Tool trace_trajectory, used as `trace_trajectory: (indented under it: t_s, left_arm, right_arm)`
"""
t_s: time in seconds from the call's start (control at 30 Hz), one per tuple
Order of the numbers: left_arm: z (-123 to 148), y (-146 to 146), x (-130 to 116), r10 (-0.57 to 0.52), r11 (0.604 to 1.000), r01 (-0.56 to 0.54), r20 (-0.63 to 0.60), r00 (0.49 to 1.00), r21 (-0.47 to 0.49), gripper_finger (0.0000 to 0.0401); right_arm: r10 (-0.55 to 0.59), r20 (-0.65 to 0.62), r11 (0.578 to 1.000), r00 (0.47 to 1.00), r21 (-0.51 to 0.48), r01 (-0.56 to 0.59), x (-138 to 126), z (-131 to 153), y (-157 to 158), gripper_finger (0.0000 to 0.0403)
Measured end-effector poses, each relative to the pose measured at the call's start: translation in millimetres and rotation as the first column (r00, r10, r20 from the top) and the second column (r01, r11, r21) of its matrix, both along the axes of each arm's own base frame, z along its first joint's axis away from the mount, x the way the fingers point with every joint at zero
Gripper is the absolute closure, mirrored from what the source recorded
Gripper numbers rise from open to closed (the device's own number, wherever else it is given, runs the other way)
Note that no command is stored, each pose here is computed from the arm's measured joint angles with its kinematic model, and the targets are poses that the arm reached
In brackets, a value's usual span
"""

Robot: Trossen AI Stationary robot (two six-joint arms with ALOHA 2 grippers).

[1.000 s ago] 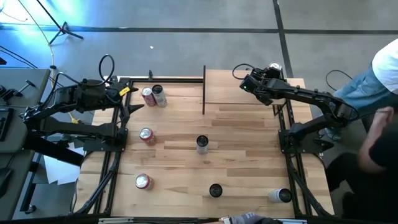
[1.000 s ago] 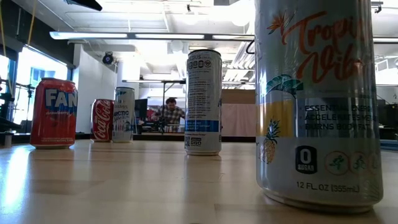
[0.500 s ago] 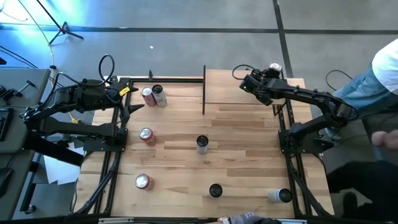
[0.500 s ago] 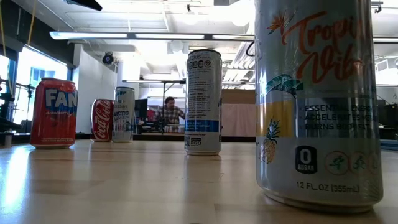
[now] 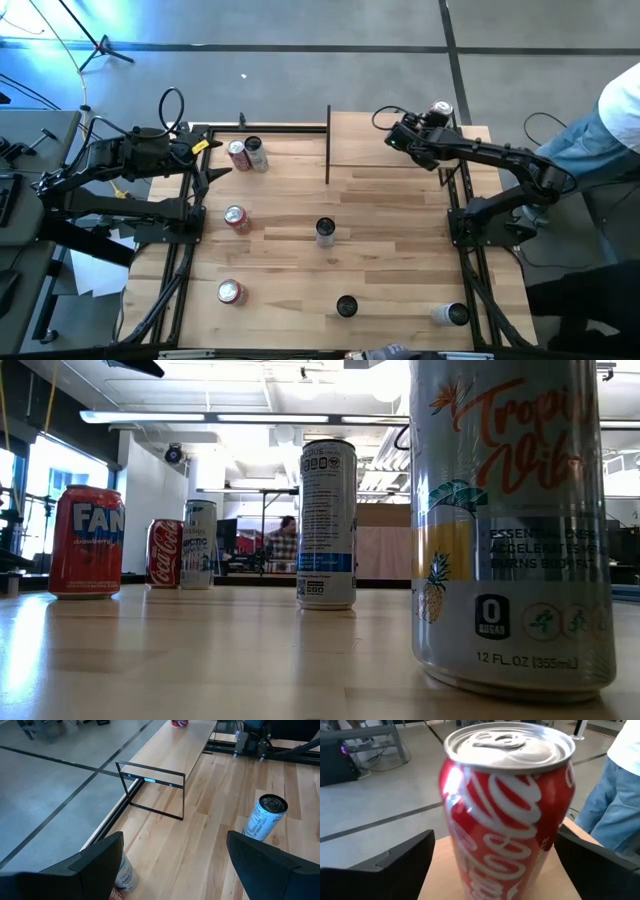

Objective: Place canned beverage on shelf
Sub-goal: Put the red soda can on the shelf, then adjust the shelf

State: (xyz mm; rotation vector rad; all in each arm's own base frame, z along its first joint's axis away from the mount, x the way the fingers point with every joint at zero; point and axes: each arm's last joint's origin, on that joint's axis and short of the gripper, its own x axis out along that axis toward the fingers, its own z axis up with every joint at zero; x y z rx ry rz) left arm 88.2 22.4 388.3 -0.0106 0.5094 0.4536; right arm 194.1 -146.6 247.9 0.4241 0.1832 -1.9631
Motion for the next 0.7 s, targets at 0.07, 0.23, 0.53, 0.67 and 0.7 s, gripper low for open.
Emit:
trace_trajectory:
  t_s: [0.07,0.23,0.53,0.67,0.7]
  left_arm:
    - [0.0,0.0,0.0,0.0,1.0,0.0,0.0,1.0,0.0,0.0066]
    - [-0.1,0.0,0.0,0.0,1.0,0.0,0.0,1.0,0.0,0.0066]
    - [0.0,0.0,0.0,0.0,1.0,0.0,0.0,1.0,0.0,0.0066]
    - [0.0,0.0,0.0,0.0,1.0,0.0,-0.001,1.0,0.0,0.0066]
    - [-0.1,0.0,0.0,0.0,1.0,0.0,0.0,1.0,0.0,0.0066]
  right_arm:
    - [0.009,0.016,1.0,1.0,-0.007,-0.008,2.2,0.1,3.0,0.0004]
    - [0.037,0.044,0.999,0.998,-0.019,-0.036,7.8,0.2,11.8,0.0004]
    - [0.073,0.051,0.995,0.996,0.065,-0.076,8.2,-3.3,26.5,0.0004]
    - [0.061,0.062,0.992,0.996,0.103,-0.067,5.1,-5.1,34.4,0.0004]
    - [0.062,0.064,0.99,0.996,0.12,-0.069,4.7,-5.6,37.0,0.0004]
